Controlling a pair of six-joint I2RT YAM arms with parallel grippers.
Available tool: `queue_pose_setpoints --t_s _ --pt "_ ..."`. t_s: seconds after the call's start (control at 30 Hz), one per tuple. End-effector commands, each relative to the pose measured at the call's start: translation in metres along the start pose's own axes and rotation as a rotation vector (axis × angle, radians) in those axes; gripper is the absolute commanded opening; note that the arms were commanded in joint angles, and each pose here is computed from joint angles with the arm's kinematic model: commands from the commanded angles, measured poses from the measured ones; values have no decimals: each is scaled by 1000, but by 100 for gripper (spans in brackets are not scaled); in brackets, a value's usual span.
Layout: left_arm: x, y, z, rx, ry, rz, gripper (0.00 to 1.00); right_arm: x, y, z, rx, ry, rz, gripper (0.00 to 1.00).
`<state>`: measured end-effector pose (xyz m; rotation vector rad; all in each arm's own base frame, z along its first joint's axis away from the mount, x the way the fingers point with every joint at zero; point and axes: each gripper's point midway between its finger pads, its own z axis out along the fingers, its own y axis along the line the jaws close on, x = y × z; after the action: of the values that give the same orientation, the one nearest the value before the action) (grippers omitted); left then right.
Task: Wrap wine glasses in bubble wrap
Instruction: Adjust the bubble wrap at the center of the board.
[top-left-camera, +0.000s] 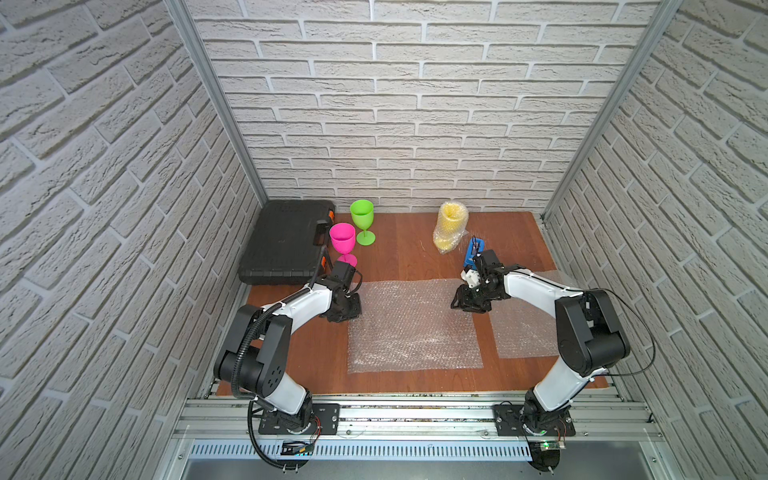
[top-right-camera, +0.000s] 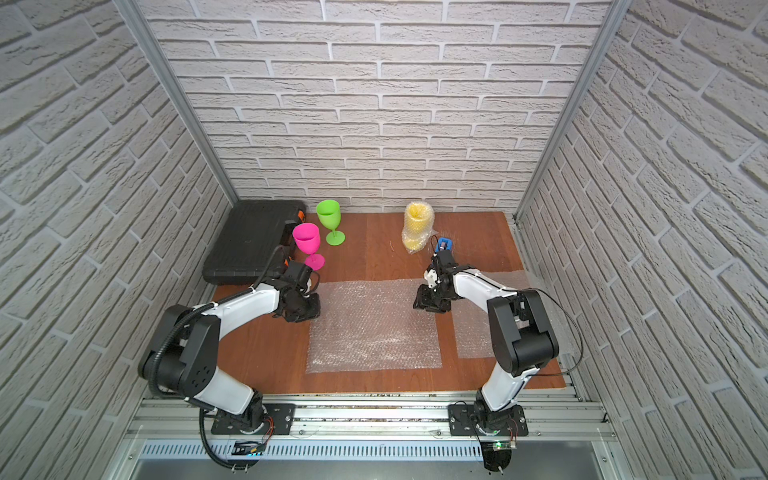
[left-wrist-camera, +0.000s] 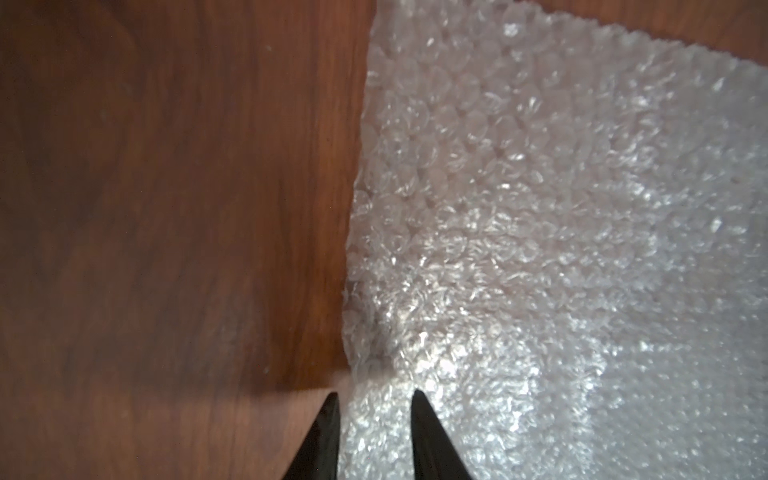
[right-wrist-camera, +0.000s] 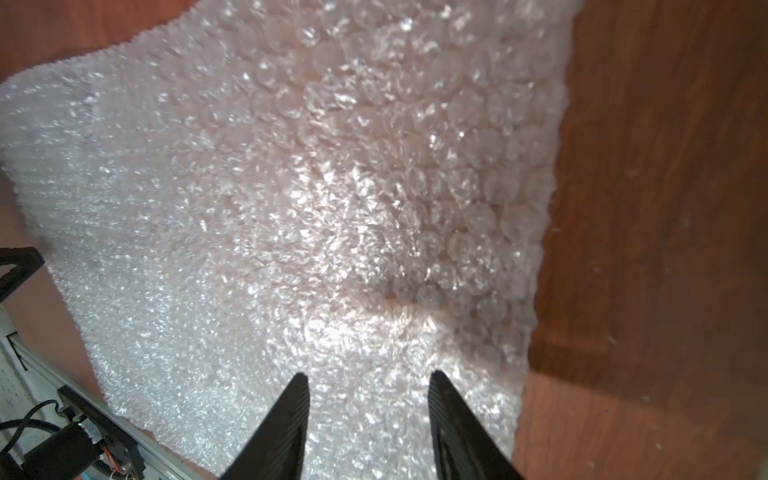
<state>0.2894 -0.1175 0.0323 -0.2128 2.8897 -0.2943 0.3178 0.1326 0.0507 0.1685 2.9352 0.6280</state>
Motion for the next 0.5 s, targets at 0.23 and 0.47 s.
queue_pose_setpoints --t_s 0.23,0.47 --pt "-24 15 -76 -14 -206 15 45 -21 90 -58 -183 -242 -309 59" --pt "-25 42 -144 -50 -418 -7 67 -34 173 -77 -282 -460 -587 100"
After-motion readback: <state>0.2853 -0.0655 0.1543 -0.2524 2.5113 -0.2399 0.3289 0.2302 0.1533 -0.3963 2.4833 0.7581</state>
